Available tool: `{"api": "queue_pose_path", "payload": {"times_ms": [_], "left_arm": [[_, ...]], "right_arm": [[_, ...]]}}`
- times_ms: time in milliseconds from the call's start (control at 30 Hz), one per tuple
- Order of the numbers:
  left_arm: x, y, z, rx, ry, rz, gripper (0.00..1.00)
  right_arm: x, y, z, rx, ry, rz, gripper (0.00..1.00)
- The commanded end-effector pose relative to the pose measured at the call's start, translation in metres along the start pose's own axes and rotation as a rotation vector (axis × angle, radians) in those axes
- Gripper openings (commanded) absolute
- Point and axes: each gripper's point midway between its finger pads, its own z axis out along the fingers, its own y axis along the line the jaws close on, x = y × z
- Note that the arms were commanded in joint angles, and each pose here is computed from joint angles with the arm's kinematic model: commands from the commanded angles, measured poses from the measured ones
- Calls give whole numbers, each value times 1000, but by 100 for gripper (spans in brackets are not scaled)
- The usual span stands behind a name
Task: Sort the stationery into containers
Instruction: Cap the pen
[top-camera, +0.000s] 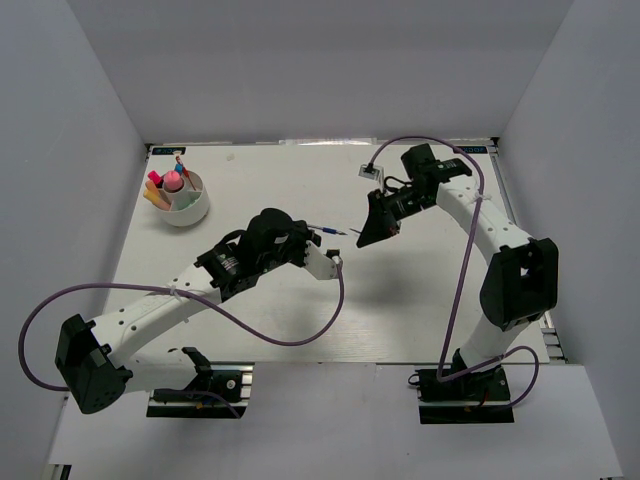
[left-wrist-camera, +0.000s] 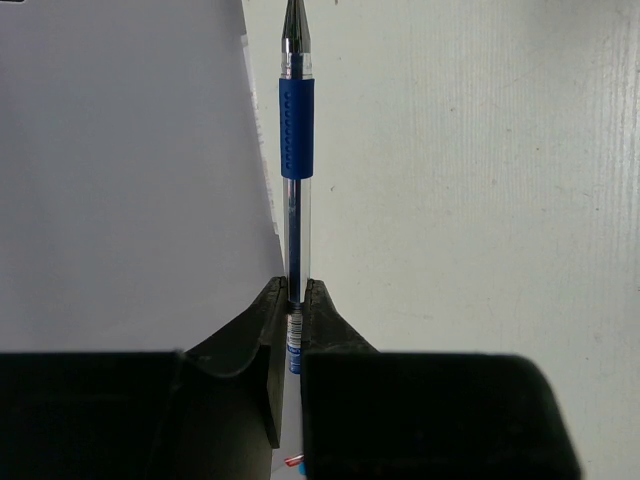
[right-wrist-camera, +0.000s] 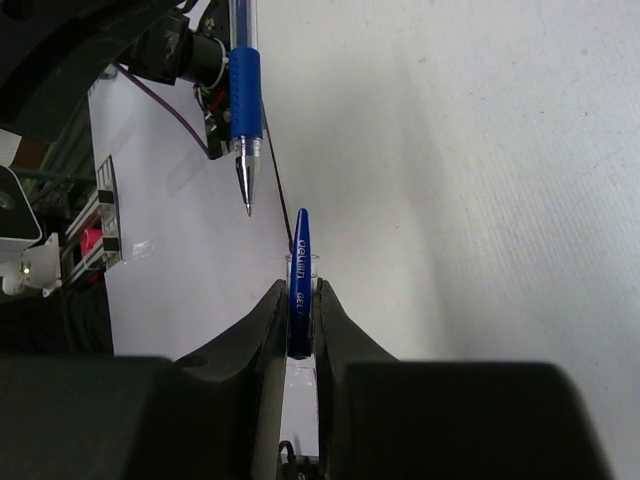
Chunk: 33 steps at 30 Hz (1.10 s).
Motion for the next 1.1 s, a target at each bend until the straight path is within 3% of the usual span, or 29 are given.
{"api": "queue_pose_path", "payload": {"times_ms": [0, 1067], "left_arm": [[-4, 5, -8, -15, -28, -17, 0], [-10, 3, -7, -4, -47, -17, 0]], "right_arm": [[-18, 19, -6, -35, -47, -72, 0], [-22, 26, 3, -58, -21, -118, 0]]}}
